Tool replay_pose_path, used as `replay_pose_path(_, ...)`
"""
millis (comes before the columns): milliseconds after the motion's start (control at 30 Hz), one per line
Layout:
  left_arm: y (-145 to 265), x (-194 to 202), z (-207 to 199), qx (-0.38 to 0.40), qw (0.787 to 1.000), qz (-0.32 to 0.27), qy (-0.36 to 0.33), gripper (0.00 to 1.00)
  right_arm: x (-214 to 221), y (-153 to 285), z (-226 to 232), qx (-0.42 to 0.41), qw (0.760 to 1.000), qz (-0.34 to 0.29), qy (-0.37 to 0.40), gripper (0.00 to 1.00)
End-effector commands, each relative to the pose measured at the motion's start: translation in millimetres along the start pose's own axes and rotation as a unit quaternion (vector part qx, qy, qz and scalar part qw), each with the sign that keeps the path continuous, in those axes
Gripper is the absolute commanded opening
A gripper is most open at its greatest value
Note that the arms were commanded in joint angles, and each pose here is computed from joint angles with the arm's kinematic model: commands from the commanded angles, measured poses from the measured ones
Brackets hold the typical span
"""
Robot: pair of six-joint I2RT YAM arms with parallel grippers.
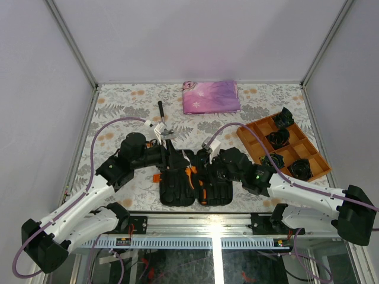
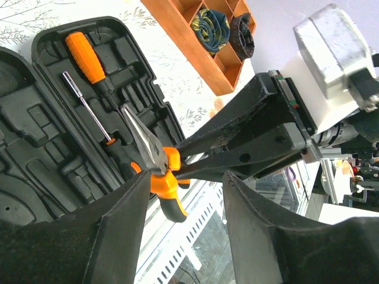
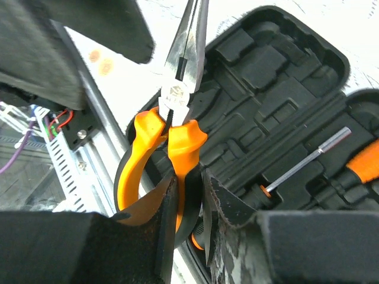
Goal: Sort the tools into containers
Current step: Place the pliers in the storage box.
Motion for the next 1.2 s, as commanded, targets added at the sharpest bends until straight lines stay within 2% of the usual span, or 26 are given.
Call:
replay_pose_path(0,-0.5,-5.7,-0.2,-0.002,1.0,-0.025,-0.011,0.51,-27.5,9.9,4.1,0.038,0.997,-0.057,-0.021,0.0)
replay_pose_path(200,2.7,-1.7,27.6,-0.126,0.991,-0.039,0.015,0.51,-30.8,19.3,-6.3,0.11,0.986,-0.09,-0.089,0.0)
replay_pose_path(400,13.4,14.6,64.8,-0.272,0.96,-0.045,0.052,0.51,-24.7,18.4,-12.6,0.141,0.976,-0.092,-0.135,0.0)
replay_pose_path(600,22.1,42.4,89.7,-0.341,0.936,-0.027,0.082,0.51,-20.2,17.8,-15.6,0.148,0.973,-0.092,-0.149,0.0)
replay_pose_path(900,17.2,73.2,108.0,-0.362,0.922,-0.001,0.134,0.55,-18.2,14.6,-16.2,0.146,0.973,-0.092,-0.154,0.0)
replay_pose_path(1167,2.0,91.5,114.3,-0.327,0.932,0.025,0.155,0.56,-15.1,13.6,-18.1,0.149,0.973,-0.088,-0.155,0.0)
Point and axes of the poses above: each gripper's point midway between its finger pads, its own y axis back along the fingers, its own z axis along the line the jaws close on, x = y × z, the point moved 7 cm from there along y, back along the fingers, and after that the axes turned 8 degrees about -y, right-handed, at the moved point
